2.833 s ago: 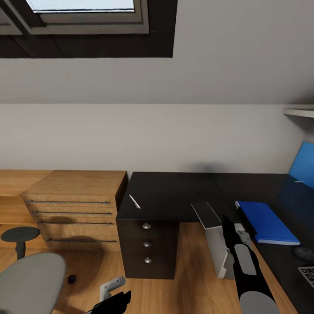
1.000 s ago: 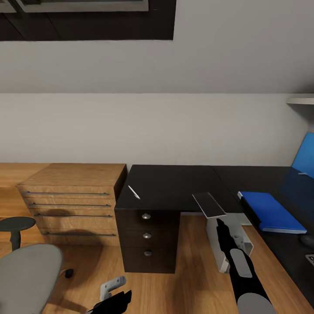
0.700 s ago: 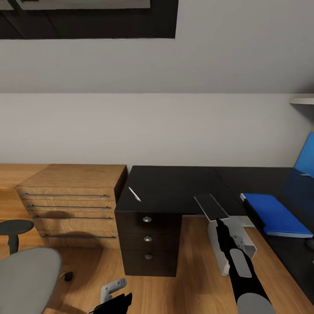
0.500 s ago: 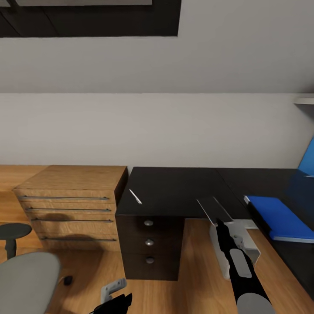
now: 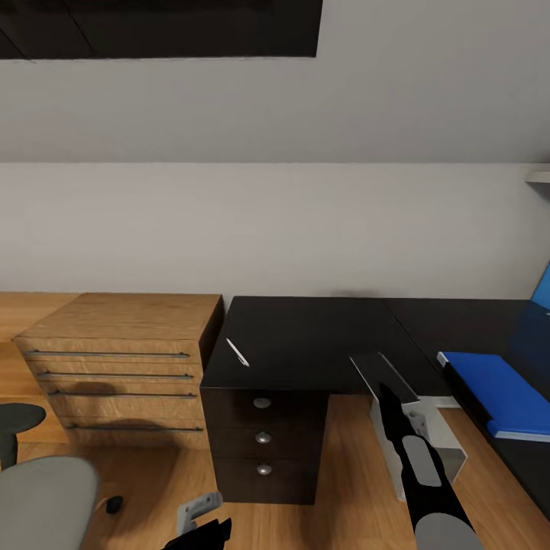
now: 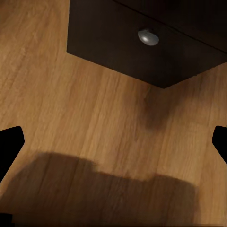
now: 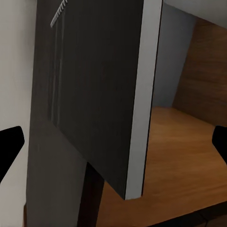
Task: In the bedroom, organize the workspace by keeping the computer under the desk, ensuring the monitor is on the desk, placing the keyboard on the desk next to the monitor, placing the mouse on the desk next to the keyboard, moving the folder from the swivel chair onto the desk next to the mouse, stacking the notebook on top of the folder with the pen on top of the notebook, and positioning the swivel chair next to the desk.
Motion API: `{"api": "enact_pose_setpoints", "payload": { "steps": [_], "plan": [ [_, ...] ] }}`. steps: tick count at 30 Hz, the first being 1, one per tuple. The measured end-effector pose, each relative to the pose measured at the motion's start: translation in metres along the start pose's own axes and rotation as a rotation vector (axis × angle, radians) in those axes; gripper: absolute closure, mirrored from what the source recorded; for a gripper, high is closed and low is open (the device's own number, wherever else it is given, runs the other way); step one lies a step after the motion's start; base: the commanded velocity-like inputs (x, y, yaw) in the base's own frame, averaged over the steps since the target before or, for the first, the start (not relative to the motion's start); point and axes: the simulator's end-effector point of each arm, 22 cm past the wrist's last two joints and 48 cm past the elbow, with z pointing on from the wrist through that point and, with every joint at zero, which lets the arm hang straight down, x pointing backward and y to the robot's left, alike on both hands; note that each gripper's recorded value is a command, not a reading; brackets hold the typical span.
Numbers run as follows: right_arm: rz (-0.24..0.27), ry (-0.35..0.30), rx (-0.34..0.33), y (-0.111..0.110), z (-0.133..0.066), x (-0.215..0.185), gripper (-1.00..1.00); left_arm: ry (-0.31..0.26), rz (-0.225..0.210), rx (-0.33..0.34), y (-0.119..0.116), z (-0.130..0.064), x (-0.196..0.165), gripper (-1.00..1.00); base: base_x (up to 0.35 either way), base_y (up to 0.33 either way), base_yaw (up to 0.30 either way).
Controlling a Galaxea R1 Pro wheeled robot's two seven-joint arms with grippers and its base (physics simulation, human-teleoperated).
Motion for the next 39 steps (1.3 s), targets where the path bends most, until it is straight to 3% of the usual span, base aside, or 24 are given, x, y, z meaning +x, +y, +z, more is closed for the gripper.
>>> {"api": "enact_pose_setpoints", "payload": {
  "steps": [20,21,39],
  "plan": [
    [0.000,0.001,0.003,-0.0007,0.0001,-0.0002,-1.00,0.003,0.001,-0.001,0.0002,0.0006,0.0016,-1.00,0.021,0.000,0.000],
    [0.000,0.001,0.003,-0.0007,0.0001,-0.0001,1.00,0.003,0.001,-0.001,0.0002,0.0006,0.0017,-1.00,0.000,0.000,0.000],
    [0.002,-0.005,-0.003,0.0044,-0.0012,-0.0033,1.00,0.003,0.000,-0.004,0.0005,-0.0021,-0.0007,-1.00,0.000,0.000,0.000]
  ]
}}
